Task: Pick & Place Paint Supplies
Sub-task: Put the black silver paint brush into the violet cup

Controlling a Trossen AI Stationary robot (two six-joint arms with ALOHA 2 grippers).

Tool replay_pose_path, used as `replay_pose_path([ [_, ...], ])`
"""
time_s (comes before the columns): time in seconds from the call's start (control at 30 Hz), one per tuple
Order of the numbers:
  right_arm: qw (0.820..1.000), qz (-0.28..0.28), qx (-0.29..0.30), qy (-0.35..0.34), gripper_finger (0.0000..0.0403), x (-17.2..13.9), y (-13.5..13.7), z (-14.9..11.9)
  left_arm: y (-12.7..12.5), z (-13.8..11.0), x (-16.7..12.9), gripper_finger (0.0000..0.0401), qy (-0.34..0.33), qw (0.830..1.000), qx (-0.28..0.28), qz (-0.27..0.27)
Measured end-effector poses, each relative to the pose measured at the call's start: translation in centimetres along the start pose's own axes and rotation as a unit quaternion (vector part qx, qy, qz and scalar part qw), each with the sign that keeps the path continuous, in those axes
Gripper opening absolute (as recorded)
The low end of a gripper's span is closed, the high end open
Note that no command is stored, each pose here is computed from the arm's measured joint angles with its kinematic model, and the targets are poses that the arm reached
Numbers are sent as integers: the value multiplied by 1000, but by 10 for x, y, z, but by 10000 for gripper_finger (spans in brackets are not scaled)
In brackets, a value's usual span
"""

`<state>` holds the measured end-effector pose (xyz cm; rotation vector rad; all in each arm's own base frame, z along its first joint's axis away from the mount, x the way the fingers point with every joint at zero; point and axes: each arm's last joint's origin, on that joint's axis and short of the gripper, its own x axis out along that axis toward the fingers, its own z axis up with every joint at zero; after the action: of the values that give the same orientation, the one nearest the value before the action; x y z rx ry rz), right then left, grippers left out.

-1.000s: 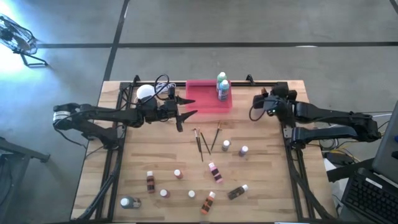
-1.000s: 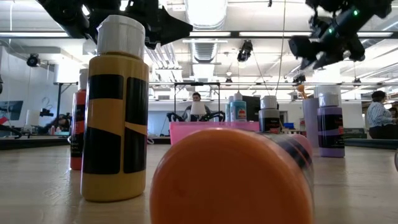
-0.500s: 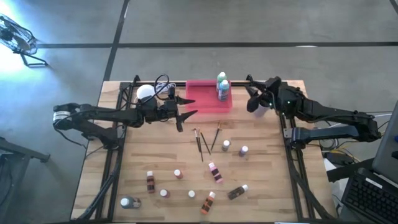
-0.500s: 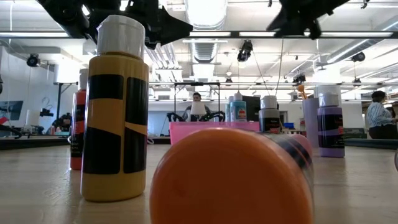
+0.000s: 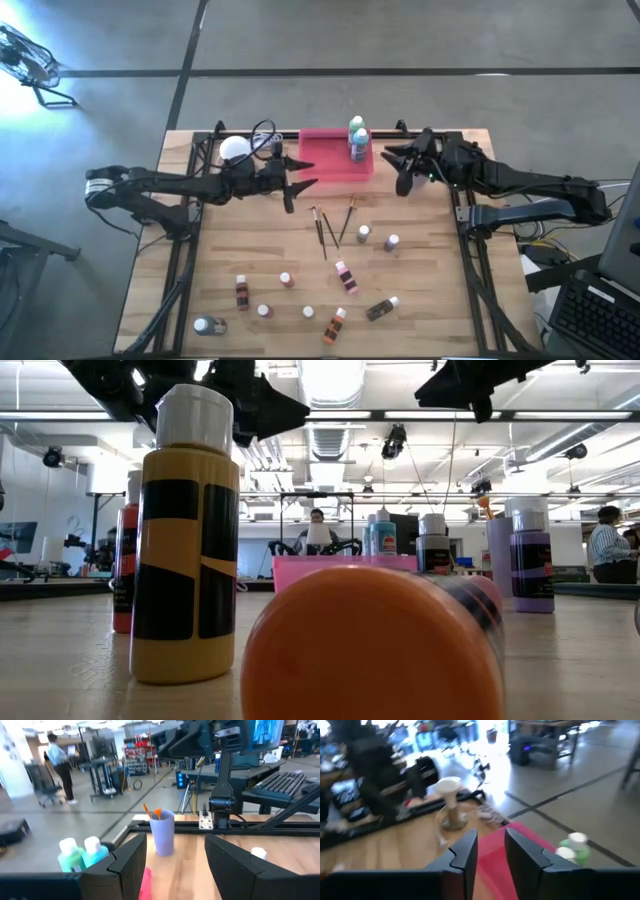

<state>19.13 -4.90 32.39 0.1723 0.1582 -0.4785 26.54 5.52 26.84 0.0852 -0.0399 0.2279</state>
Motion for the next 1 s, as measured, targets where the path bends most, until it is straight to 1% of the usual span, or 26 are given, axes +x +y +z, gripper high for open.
replay_pose_path([
  [0.17,997,40,-59,31,71,9,15,-10,-1,-7,0,207,34,998,-44,-3],
  [0.27,993,55,-91,43,60,15,24,-16,-1,-13,-1,207,72,994,-81,-2],
  [0.37,991,58,-108,55,49,21,29,-22,-2,-22,-3,207,116,988,-101,1],
  [0.43,990,56,-115,65,42,25,31,-26,-2,-25,-4,207,134,985,-113,6],
  [0.57,987,41,-133,81,30,32,32,-33,-2,-28,-5,206,150,974,-170,22],
  [0.63,986,20,-140,91,24,34,31,-36,-3,-30,-5,206,159,966,-201,31],
  [0.73,982,-31,-152,106,16,34,27,-39,-4,-33,-6,206,197,950,-237,52],
  [0.83,975,-95,-164,119,10,30,22,-42,-9,-35,-9,206,246,933,-244,100],
  [0.9,971,-133,-156,123,9,25,18,-42,-12,-36,-11,206,270,921,-244,136],
  [1.0,968,-162,-147,124,9,19,14,-41,-16,-36,-14,206,281,906,-262,177],
])
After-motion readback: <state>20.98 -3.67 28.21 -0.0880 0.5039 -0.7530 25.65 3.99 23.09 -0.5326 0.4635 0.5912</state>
